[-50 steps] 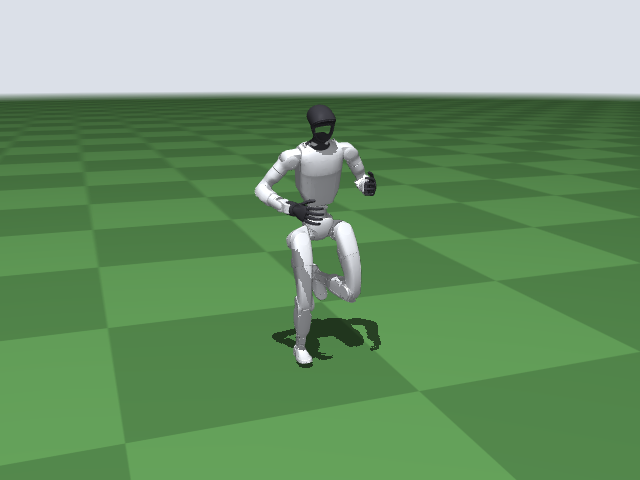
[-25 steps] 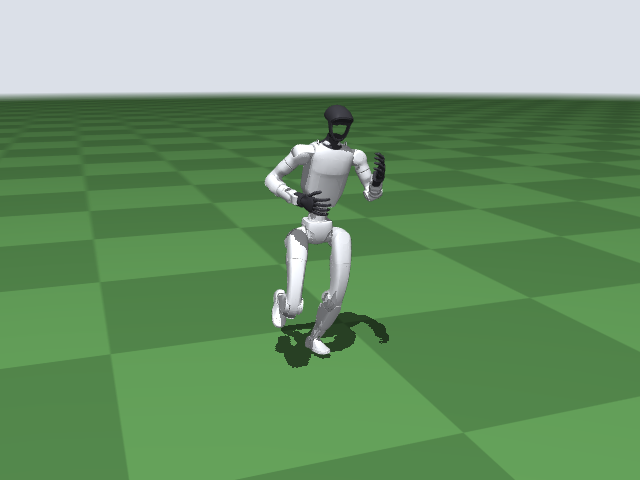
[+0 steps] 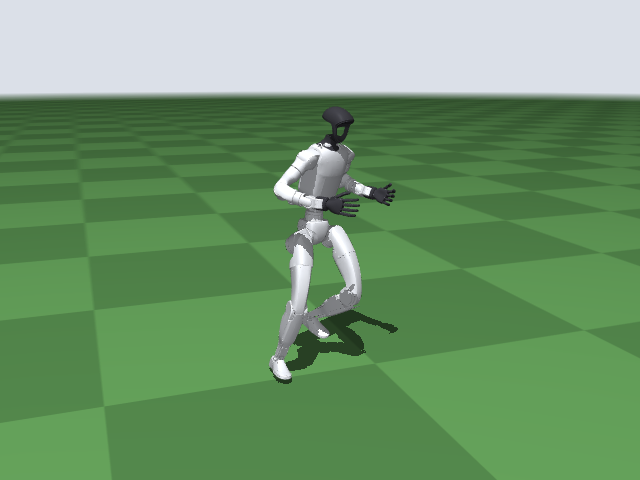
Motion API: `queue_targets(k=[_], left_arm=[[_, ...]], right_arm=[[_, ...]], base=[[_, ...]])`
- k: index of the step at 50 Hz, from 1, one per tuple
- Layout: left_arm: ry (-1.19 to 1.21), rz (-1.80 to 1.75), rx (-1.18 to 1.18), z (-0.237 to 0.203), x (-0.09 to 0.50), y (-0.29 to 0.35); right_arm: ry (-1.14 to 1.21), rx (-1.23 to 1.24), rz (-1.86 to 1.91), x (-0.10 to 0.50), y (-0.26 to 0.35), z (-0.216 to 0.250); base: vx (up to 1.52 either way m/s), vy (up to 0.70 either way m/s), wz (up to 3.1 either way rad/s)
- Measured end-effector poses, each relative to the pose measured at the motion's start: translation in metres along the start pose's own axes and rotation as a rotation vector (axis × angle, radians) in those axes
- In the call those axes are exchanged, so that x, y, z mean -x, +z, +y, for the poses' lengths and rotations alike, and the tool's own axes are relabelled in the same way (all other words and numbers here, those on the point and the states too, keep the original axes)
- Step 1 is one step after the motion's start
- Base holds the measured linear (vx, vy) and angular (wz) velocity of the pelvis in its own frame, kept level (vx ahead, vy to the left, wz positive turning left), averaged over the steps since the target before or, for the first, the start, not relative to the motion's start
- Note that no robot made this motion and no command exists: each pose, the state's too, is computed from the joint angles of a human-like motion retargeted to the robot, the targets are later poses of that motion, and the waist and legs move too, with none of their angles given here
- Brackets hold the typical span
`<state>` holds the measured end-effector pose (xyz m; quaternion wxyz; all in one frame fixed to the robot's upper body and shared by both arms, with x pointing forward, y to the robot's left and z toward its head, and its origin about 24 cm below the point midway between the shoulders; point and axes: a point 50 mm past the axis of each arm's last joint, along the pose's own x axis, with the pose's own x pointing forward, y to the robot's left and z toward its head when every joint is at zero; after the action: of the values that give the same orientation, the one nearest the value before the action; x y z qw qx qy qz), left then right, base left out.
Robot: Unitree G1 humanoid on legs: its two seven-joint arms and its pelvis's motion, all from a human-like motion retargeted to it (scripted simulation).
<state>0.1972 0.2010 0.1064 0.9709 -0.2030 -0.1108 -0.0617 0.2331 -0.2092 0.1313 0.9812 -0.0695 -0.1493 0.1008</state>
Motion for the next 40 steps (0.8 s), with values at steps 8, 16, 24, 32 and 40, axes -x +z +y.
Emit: queue_targets(k=[8,16,24,32,40], left_arm=[[0.061,0.208,-0.127,0.03,0.058,0.004],[-0.121,-0.026,-0.339,-0.007,-0.052,0.011],[-0.594,-0.525,-0.208,-0.154,-0.114,0.088],[-0.731,-0.416,-0.121,-0.153,-0.089,0.066],[-0.323,-0.312,0.035,-0.089,-0.084,0.035]], right_arm=[[0.112,-0.053,-0.078,0.018,0.019,0.018],[-0.005,-0.143,0.224,0.048,-0.042,0.016],[-0.128,-0.175,0.353,0.097,-0.052,-0.007],[-0.052,-0.037,0.524,0.136,-0.039,-0.024],[0.126,0.172,0.341,0.074,-0.019,-0.033]], base=[[1.04,0.12,0.76],[0.82,0.01,1.94],[0.62,0.09,2.88],[0.81,-0.05,2.93],[0.57,-0.14,1.64]])
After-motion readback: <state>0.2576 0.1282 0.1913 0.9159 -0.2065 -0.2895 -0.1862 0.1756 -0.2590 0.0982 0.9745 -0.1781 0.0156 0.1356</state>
